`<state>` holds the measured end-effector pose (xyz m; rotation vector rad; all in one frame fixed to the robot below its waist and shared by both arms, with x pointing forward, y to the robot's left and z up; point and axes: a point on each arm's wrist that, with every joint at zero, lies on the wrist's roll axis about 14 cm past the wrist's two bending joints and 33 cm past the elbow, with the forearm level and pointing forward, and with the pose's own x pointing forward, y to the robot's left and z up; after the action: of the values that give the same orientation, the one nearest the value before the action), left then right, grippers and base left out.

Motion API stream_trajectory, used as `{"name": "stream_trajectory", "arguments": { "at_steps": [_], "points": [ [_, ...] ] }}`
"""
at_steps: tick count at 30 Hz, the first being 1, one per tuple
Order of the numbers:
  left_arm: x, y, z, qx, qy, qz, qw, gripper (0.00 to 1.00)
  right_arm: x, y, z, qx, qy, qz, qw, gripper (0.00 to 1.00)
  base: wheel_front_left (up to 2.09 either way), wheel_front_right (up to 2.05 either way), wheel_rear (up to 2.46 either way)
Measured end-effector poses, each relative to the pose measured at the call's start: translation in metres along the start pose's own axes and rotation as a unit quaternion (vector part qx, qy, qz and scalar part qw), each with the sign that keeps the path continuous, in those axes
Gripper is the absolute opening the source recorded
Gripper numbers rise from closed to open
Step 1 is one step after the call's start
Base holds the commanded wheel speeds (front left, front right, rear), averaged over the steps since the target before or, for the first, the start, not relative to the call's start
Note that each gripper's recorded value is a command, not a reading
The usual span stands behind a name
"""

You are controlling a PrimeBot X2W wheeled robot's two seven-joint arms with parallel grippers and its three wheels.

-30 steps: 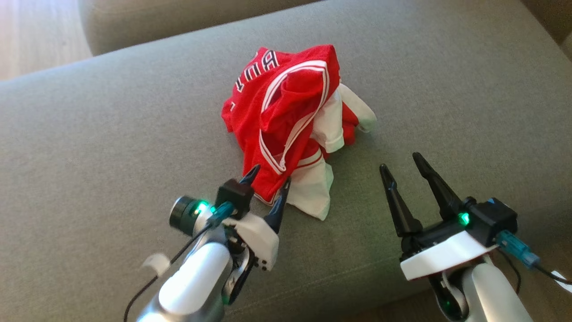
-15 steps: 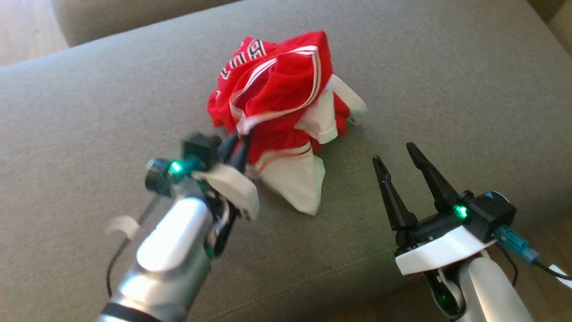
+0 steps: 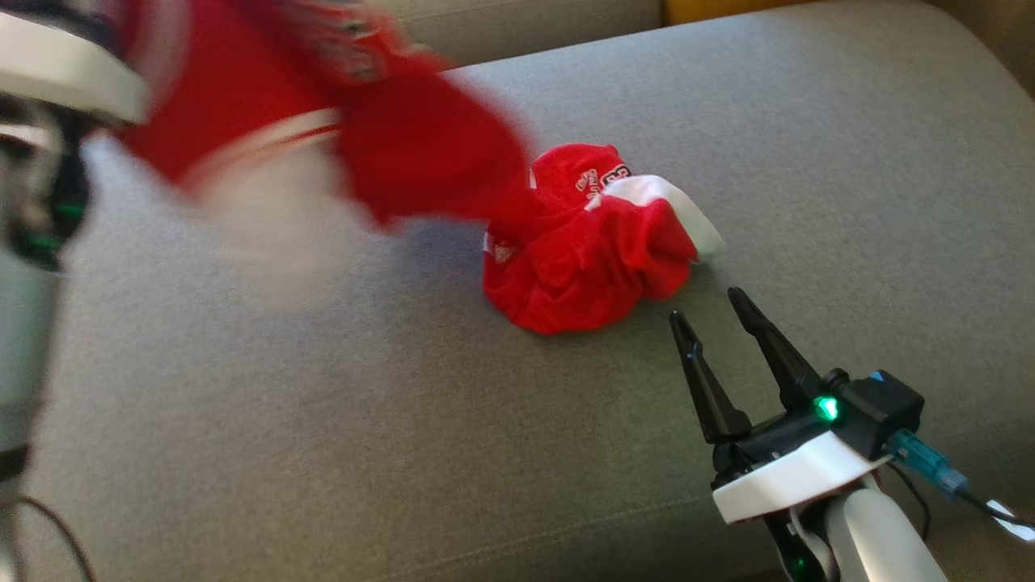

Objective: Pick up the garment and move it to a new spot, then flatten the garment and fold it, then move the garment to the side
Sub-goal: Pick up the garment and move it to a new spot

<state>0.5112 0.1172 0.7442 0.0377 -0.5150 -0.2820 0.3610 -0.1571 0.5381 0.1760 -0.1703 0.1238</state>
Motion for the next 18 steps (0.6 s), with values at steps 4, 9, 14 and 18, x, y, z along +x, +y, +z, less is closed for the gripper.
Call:
{"name": "stream_trajectory", "arguments": {
  "at_steps": [4, 9, 14, 18],
  "points": [
    [-0.008, 0.048, 0.020, 0.055, -0.003, 0.049, 0.997, 0.00, 0.004, 0.005, -0.001, 0.002, 0.000, 0.009, 1.000, 1.00, 0.00, 0.00, 0.00],
    [-0.033, 0.118, 0.030, 0.069, -0.004, 0.144, 0.987, 0.00, 0.010, 0.014, -0.005, 0.005, 0.004, 0.024, 1.000, 1.00, 0.00, 0.00, 0.00],
    [-0.080, 0.165, -0.019, 0.058, 0.065, 0.213, 0.973, 0.00, 0.014, 0.023, -0.010, 0.009, 0.011, 0.038, 0.999, 1.00, 0.00, 0.00, 0.00],
    [-0.122, 0.165, -0.077, 0.022, 0.139, 0.221, 0.965, 0.00, 0.015, 0.029, -0.014, 0.011, 0.016, 0.046, 0.999, 1.00, 0.00, 0.00, 0.00]
  ]
}}
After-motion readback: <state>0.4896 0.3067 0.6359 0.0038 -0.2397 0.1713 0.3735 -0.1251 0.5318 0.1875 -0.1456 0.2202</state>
